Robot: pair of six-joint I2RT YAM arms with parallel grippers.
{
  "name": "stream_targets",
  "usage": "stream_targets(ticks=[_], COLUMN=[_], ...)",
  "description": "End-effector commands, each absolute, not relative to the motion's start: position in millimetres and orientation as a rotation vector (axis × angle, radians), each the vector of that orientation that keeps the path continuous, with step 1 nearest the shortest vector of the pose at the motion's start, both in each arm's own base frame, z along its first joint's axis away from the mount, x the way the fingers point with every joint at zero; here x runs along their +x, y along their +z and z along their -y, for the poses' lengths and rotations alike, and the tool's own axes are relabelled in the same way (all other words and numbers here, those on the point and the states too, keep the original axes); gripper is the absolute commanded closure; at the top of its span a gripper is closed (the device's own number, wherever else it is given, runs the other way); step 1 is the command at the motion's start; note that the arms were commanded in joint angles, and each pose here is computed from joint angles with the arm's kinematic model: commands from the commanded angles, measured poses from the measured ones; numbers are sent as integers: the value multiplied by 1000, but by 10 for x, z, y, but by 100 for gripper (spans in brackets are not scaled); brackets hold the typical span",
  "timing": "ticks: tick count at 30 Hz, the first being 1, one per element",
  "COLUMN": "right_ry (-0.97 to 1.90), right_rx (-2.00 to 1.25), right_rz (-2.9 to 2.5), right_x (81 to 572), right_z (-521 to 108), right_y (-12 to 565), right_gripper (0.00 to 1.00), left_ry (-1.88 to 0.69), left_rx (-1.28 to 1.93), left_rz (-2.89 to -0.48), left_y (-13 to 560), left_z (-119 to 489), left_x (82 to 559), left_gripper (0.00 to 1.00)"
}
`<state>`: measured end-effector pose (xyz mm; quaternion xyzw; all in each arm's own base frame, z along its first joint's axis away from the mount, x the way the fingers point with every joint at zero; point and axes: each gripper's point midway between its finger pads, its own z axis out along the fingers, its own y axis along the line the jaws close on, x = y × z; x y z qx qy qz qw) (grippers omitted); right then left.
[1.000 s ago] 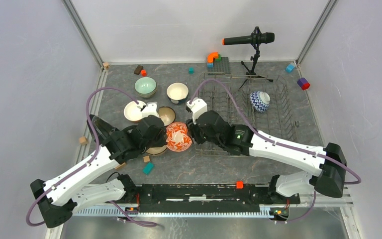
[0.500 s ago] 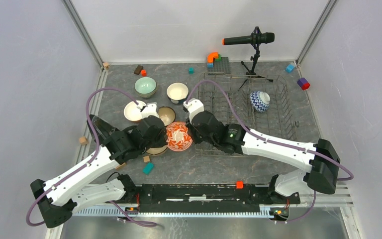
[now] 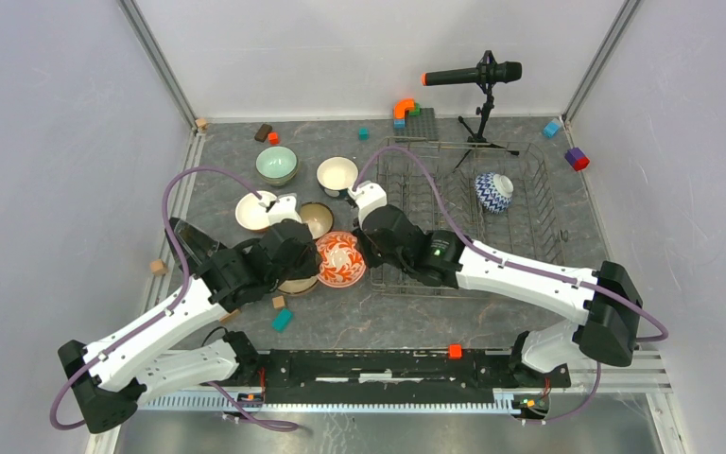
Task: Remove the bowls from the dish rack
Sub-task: Place the bowl at the center of the board.
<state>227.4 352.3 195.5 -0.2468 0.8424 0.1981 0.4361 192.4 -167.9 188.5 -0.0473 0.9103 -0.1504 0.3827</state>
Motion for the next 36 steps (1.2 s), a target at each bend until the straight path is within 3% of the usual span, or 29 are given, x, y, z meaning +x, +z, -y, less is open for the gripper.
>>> stream_targets(ticks=[1, 4, 10, 16, 24, 26, 30, 32, 33, 36], right_ry=[589, 597, 690, 708, 702, 701, 702, 725, 741, 770], right_rx=[-621, -601, -530, -523, -528, -528, -537, -558, -562, -577], right_rz=[-2052, -2057, -2082, -2089, -2088, -2085, -2082, -2074, -2065, -2025], right_x=[2203, 2215, 2232, 2231, 2242, 2245, 2240, 2203, 2185, 2151], right_z=[-3670, -3644, -3576, -3546, -3551, -3550, -3548, -3567, -3568, -3546], right_y=[2198, 2198, 2141, 2128, 2142, 2150, 2147, 2155, 2178, 2281], right_gripper=[100, 100, 100, 100, 100, 100, 100, 100, 96, 58], left_ry=[-462, -470, -446, -437, -420, -410, -403, -405, -406, -407], left_rx=[-137, -122, -67, 4, 62, 72, 70, 68, 65, 50], left_rz=[-2232, -2234, -2253, -2295, -2357, -2362, -2356, -2350, -2347, -2337], left_y=[2106, 2106, 2033, 1960, 1824, 1804, 1805, 1821, 1825, 1841], left_z=[1795, 1800, 1769, 1817, 1910, 1909, 1893, 1881, 1875, 1844], left_x=[2049, 2031, 1990, 1950, 1942, 1944, 1949, 1945, 1943, 1937], left_gripper=[68, 61, 60, 70, 70, 75, 98, 98, 98, 98])
